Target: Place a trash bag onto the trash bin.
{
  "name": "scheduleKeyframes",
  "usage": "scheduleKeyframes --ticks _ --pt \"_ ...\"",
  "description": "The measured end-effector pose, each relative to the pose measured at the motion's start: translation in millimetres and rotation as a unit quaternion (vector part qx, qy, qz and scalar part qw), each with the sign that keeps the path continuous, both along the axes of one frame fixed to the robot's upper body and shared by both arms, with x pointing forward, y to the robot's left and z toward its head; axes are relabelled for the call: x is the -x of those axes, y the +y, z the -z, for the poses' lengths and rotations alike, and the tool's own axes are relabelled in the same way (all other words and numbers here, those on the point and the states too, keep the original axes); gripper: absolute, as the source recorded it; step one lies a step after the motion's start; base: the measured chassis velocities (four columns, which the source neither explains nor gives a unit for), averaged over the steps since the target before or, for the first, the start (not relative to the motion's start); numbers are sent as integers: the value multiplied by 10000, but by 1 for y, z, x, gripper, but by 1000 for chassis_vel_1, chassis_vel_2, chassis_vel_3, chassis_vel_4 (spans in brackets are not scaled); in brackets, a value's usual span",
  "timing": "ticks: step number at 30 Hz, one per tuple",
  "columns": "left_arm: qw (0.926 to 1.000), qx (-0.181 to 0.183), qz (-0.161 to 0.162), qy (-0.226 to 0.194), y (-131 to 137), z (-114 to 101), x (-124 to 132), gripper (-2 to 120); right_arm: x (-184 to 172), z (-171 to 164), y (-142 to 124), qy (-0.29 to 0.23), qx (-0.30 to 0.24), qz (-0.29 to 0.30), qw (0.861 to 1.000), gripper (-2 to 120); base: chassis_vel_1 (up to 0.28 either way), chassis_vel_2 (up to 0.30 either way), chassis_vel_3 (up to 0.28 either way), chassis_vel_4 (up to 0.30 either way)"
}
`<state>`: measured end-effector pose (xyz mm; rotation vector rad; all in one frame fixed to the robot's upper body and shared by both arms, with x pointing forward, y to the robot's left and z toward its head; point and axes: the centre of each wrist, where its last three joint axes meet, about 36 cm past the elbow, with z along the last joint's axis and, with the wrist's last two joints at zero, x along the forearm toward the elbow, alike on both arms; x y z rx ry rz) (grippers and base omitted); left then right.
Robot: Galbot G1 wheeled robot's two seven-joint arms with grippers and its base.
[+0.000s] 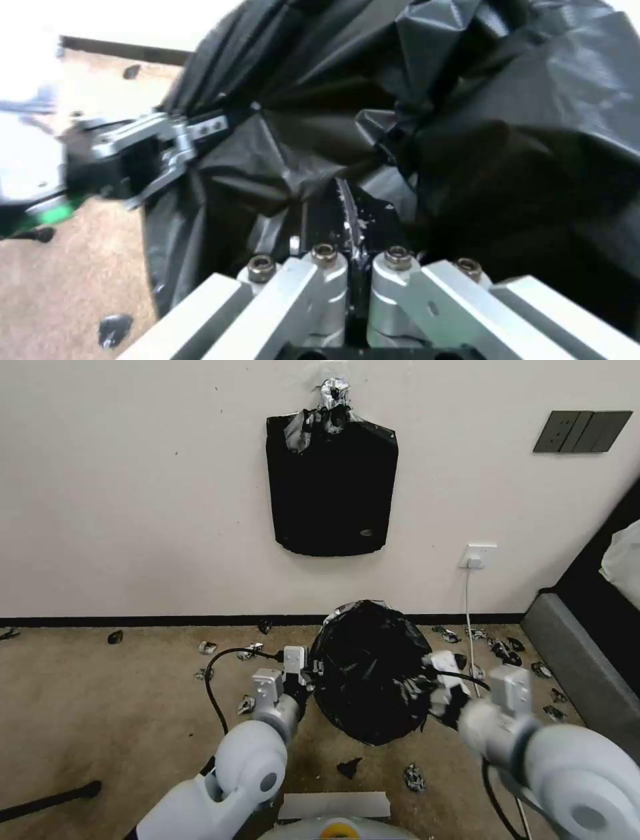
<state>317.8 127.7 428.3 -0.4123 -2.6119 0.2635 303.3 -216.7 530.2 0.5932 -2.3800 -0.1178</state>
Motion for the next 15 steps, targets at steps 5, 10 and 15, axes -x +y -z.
scheduleKeyframes --ticks 5,10,15 --pt "10000 -80 51 2 2 -1 3 3 -21 12 21 152 98 156 9997 0 0 0 0 0" --pt "9999 -92 75 -37 3 -3 6 3 -36 26 40 253 323 281 9988 0 0 0 0 0" --pt "9999 -61 81 -79 5 -8 8 3 -47 47 57 392 582 425 9966 0 0 0 0 0"
